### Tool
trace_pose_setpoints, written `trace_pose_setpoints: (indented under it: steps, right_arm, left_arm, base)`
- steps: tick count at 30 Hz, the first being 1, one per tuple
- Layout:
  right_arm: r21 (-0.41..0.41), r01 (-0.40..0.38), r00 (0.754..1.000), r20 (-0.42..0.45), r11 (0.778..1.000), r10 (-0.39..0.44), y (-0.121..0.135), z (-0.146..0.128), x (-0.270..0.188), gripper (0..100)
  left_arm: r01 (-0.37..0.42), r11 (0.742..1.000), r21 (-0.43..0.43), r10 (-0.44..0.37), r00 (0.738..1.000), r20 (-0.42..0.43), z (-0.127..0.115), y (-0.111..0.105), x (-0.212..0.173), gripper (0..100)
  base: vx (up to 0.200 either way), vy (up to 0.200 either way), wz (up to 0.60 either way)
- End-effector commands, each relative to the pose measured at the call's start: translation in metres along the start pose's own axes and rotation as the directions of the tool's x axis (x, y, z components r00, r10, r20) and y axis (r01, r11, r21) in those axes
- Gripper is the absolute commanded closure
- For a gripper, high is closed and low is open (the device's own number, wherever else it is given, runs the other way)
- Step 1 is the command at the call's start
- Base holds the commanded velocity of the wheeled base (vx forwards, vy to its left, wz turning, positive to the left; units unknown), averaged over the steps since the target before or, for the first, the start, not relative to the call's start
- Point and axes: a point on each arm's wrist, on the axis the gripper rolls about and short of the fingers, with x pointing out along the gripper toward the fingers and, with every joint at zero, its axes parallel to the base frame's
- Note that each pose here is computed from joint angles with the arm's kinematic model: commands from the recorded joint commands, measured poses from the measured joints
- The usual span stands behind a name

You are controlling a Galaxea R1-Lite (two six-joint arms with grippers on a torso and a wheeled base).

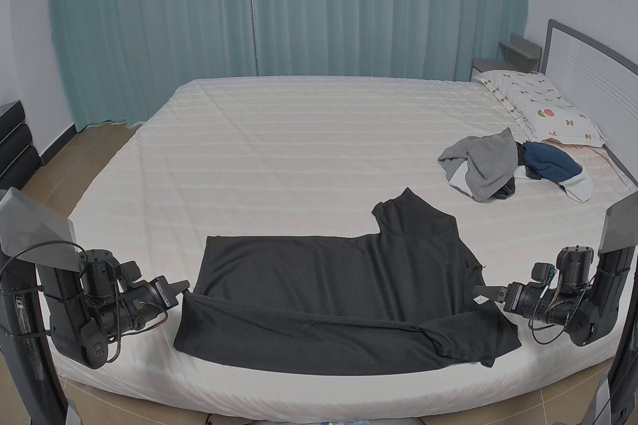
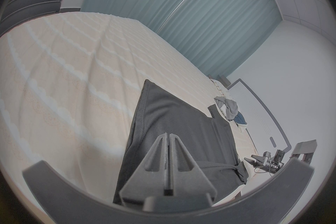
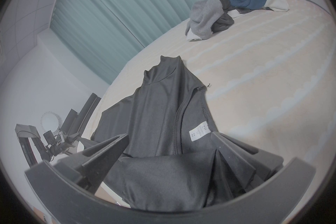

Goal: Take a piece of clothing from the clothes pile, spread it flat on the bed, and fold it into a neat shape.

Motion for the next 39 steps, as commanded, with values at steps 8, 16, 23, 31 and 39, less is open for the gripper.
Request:
trace_pose_setpoints:
  steps: [8, 16, 23, 31, 39]
  right_arm:
    - [0.05, -0.05, 0.996, -0.077, 0.997, 0.054, -0.026, -0.025, 0.021, 0]
    - [0.076, -0.072, 0.997, -0.035, 0.994, 0.075, -0.029, -0.014, 0.021, 0]
    - [0.061, -0.09, 0.996, 0.013, 0.994, 0.089, -0.024, -0.001, 0.018, 0]
    - [0.056, -0.094, 0.996, 0.015, 0.994, 0.093, -0.027, -0.001, 0.025, 0]
    - [0.058, -0.094, 0.996, 0.013, 0.994, 0.093, -0.032, -0.002, 0.029, 0]
  left_arm:
    - [0.006, 1.0, 0.002, -0.006, 1.0, 0.003, 0.0, 0.0, 0.0, 100]
    - [0.006, 1.0, 0.002, -0.006, 1.0, 0.005, 0.0, 0.0, 0.001, 100]
    - [0.006, 1.0, 0.002, -0.006, 1.0, 0.005, 0.0, 0.0, 0.001, 100]
    - [0.006, 1.0, 0.002, -0.006, 1.0, 0.007, 0.001, 0.001, 0.001, 100]
    - [0.006, 1.0, 0.002, -0.006, 1.0, 0.007, 0.001, 0.001, 0.002, 100]
  base:
    - [0.0, 0.0, 0.0]
    - [0.0, 0.0, 0.0]
    - [0.0, 0.0, 0.0]
    - [0.0, 0.0, 0.0]
    - [0.0, 0.0, 0.0]
